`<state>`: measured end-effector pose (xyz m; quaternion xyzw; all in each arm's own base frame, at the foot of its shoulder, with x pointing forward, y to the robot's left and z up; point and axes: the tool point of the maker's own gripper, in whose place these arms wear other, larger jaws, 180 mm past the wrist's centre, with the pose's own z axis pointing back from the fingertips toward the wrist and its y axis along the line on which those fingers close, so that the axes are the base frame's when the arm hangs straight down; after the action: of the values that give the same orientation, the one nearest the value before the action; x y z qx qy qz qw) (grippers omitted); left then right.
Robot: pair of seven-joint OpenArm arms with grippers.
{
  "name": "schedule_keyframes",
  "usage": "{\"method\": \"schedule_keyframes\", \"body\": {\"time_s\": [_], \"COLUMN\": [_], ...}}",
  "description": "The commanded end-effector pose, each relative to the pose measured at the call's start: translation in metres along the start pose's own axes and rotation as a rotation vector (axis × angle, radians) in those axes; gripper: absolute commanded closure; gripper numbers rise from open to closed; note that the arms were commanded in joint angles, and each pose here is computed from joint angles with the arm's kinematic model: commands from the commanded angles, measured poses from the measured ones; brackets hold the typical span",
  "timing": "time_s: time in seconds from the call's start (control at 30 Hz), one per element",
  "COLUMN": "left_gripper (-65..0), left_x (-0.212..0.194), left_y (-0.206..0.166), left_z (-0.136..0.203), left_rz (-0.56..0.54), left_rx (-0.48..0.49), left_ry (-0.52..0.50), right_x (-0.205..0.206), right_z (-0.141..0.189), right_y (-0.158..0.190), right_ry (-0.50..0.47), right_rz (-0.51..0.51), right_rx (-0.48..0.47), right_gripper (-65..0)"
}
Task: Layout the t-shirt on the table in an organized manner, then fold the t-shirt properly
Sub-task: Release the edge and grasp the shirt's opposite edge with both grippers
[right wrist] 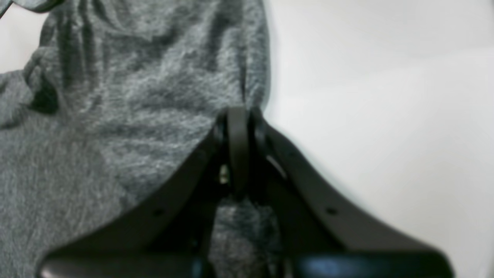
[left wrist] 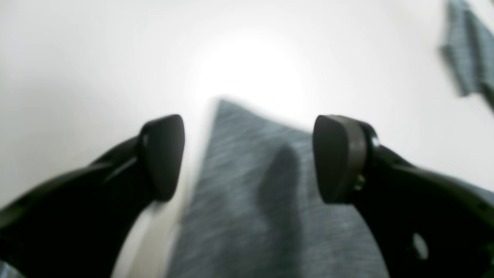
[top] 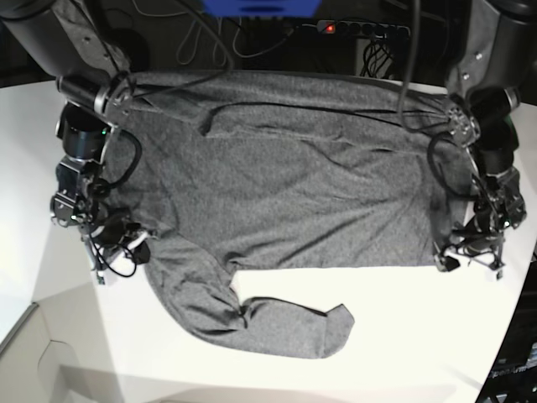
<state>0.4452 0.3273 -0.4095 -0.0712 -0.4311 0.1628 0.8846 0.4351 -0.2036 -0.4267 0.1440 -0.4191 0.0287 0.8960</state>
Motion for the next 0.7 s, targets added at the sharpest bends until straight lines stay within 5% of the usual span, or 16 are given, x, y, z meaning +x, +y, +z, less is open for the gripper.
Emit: {"method": "schedule_keyframes", "body": {"time_s": [0.0,0.23,0.57,0.67], "left_gripper": [-50.4,-50.4,-49.5,-36.3], "left_x": [0.034,0.014,-0.017,-0.014], "left_y": [-0.009,-0.033,-0.009,-0.007], "left_z": [0.001,-0.01,-0.013,-0.013], "left_rz": [-0.003,-0.194,-0.144,-0.139], "left_rx": [-0.023,-0.037,0.035,0.037], "left_ry": [-0.075,0.0,0.075,0.046], "right_x": [0.007,0.007,0.007,0.007], "right_z": [0.003,0.003,0.003,0.003], "right_y": [-0.007,-0.007,-0.007,-0.007], "right_ry": [0.012,0.012,0.012,0.013], "right_rz": [0.03,0.03,0.03,0.03], "right_rx": [-0.015,-0.015,-0.015,-0.017], "right_gripper": [0.0,0.0,0.0,0.0]}}
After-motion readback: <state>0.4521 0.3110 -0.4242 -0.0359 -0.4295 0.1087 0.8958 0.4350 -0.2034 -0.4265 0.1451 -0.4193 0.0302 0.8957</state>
